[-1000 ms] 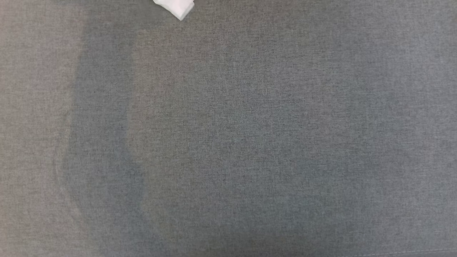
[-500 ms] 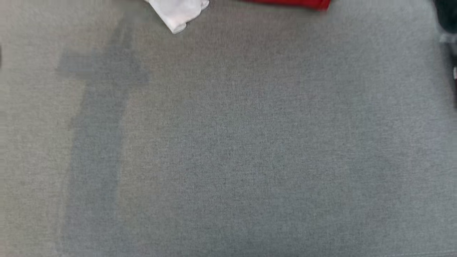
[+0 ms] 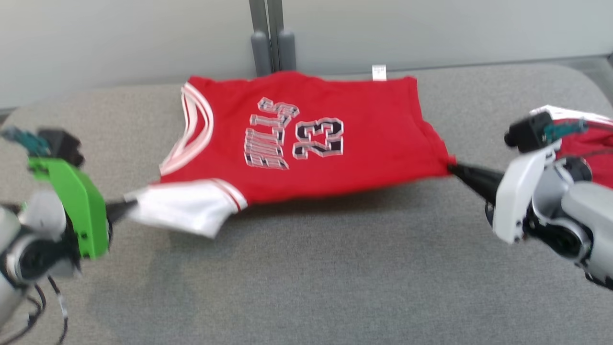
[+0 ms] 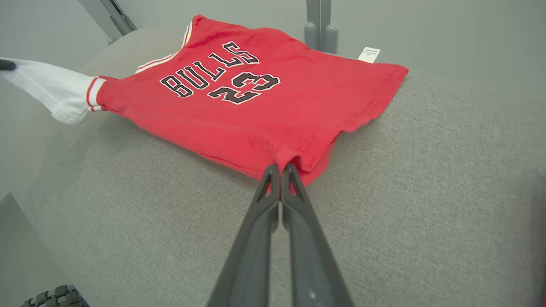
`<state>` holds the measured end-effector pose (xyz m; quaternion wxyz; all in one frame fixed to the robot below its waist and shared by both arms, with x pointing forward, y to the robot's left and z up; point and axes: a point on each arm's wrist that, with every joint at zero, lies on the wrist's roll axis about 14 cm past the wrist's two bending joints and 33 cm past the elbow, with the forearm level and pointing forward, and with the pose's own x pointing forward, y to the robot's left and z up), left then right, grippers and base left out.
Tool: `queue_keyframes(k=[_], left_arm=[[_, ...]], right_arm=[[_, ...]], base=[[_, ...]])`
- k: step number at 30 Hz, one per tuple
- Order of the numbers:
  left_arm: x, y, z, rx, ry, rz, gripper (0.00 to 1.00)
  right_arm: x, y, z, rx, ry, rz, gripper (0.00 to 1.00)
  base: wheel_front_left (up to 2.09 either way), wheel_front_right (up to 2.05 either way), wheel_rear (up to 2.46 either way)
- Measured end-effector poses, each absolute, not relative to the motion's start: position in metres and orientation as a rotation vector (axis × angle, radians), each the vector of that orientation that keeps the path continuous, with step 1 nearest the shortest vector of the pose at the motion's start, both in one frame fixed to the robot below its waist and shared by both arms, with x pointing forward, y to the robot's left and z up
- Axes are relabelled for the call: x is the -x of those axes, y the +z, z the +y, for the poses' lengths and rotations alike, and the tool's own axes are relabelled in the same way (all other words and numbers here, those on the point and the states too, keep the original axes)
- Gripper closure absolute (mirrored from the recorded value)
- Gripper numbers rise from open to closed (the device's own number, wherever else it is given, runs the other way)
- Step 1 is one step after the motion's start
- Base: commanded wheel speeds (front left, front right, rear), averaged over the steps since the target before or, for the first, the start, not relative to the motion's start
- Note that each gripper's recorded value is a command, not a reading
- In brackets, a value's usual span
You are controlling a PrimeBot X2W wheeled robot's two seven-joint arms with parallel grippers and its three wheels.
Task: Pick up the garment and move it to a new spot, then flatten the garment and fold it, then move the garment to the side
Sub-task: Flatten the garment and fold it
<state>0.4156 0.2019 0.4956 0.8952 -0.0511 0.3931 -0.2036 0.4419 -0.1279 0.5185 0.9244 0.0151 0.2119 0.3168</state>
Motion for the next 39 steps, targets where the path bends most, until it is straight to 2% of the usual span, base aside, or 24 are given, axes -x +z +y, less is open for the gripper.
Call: queue_keyframes(k=[9,14,19,26,39], left_arm=[[-0.301,0.474,0.177,0.145,-0.531,1.049,1.0],[-0.258,0.464,0.174,0.183,-0.556,1.18,1.0],[-0.237,0.464,0.173,0.207,-0.574,1.253,1.0],[-0.238,0.469,0.171,0.188,-0.607,1.313,1.0],[-0.332,0.482,0.176,0.094,-0.588,1.357,1.0]], right_arm=[[-0.367,0.484,-0.151,0.035,0.672,0.628,1.0],[-0.33,0.453,-0.164,0.005,0.668,0.801,1.0],[-0.309,0.441,-0.173,-0.016,0.663,0.908,1.0],[-0.308,0.443,-0.171,-0.037,0.678,0.969,1.0],[-0.369,0.447,-0.171,-0.174,0.606,1.009,1.0]], base=[[0.0,0.0,0.0],[0.0,0.0,0.0],[0.0,0.0,0.0],[0.0,0.0,0.0],[0.0,0.0,0.0]])
